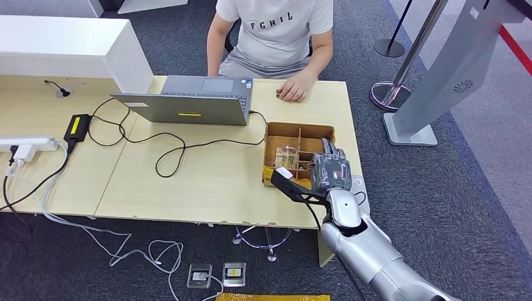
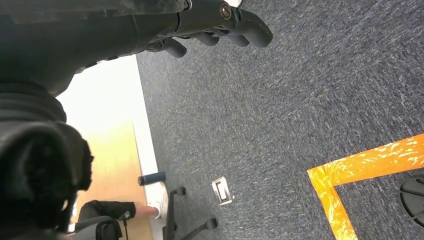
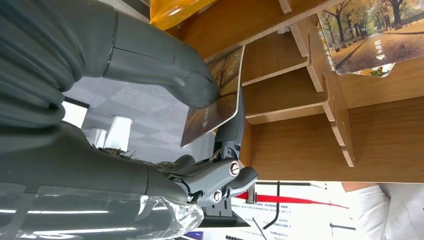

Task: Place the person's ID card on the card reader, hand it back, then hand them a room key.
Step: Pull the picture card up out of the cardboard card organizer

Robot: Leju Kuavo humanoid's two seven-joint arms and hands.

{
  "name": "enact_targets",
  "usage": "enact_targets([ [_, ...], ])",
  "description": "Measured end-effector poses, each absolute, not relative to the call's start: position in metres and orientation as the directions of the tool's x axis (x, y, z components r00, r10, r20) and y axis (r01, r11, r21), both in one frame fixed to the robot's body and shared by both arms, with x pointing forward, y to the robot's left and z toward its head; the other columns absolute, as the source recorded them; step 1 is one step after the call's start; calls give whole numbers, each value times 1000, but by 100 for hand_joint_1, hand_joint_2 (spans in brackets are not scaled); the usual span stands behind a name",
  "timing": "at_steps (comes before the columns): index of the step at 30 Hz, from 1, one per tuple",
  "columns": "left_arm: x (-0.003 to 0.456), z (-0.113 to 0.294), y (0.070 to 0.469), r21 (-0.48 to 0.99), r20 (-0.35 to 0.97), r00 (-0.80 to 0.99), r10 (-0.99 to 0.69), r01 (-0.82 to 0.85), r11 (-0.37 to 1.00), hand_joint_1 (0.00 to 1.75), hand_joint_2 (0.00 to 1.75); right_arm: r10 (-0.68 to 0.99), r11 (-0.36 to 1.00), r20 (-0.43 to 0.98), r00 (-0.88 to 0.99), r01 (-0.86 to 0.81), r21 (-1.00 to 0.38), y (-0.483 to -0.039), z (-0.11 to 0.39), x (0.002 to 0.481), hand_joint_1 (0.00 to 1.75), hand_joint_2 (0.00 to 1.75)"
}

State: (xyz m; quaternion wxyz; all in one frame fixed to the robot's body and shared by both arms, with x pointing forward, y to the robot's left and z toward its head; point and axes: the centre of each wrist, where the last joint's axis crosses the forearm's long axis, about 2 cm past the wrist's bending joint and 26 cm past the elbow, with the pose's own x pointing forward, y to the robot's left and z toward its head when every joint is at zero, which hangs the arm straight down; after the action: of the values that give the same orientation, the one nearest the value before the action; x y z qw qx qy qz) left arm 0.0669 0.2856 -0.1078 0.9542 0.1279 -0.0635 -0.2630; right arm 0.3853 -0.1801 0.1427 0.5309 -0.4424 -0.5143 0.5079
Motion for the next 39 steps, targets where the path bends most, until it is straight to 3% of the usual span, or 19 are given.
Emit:
enact_targets([
  [25,67,-108,285,275,54,841,-538,505,818,0,0,983,180,183,-30,-88,-980,-184,132,379,175,175],
  [29,67,-108,285,275,53,840,-540,507,816,0,0,953,298,295,-67,28,-954,-181,145,381,175,175],
  [39,67,-108,284,284,66,825,-561,524,803,0,0,890,442,378,-254,281,-852,-162,223,393,175,175],
])
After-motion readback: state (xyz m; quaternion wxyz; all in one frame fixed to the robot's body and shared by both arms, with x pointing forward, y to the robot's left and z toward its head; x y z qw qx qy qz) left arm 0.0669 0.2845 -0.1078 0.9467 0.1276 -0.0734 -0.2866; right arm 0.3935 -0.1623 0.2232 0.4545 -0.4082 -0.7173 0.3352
